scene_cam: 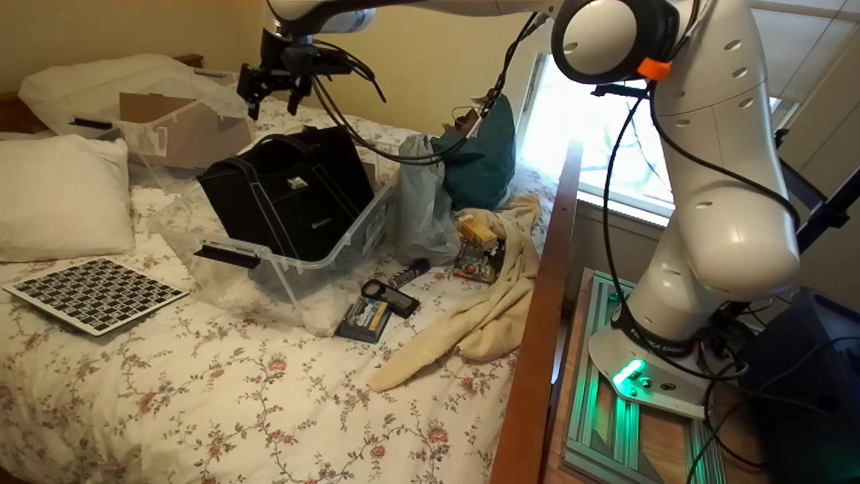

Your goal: Remove the white box from the front small pocket of the black bag and put it in the big pocket

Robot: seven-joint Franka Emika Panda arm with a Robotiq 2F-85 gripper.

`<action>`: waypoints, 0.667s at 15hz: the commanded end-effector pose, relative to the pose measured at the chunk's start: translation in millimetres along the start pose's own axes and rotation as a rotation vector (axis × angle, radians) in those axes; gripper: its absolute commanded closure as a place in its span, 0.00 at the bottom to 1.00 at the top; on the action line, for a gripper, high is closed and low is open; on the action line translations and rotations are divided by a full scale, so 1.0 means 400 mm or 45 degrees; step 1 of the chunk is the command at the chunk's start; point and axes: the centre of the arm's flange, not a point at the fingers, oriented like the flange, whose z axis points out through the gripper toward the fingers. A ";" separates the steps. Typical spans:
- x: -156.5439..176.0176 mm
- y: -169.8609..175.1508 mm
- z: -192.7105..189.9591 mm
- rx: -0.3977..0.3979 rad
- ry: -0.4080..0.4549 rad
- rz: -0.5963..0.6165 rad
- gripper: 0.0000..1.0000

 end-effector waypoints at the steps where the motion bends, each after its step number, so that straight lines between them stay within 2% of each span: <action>1: 0.000 0.001 0.000 0.000 0.000 0.001 0.00; 8: 0.000 0.001 0.000 0.000 0.000 0.001 0.00; 10: -0.004 -0.009 0.014 -0.077 -0.048 -0.020 0.00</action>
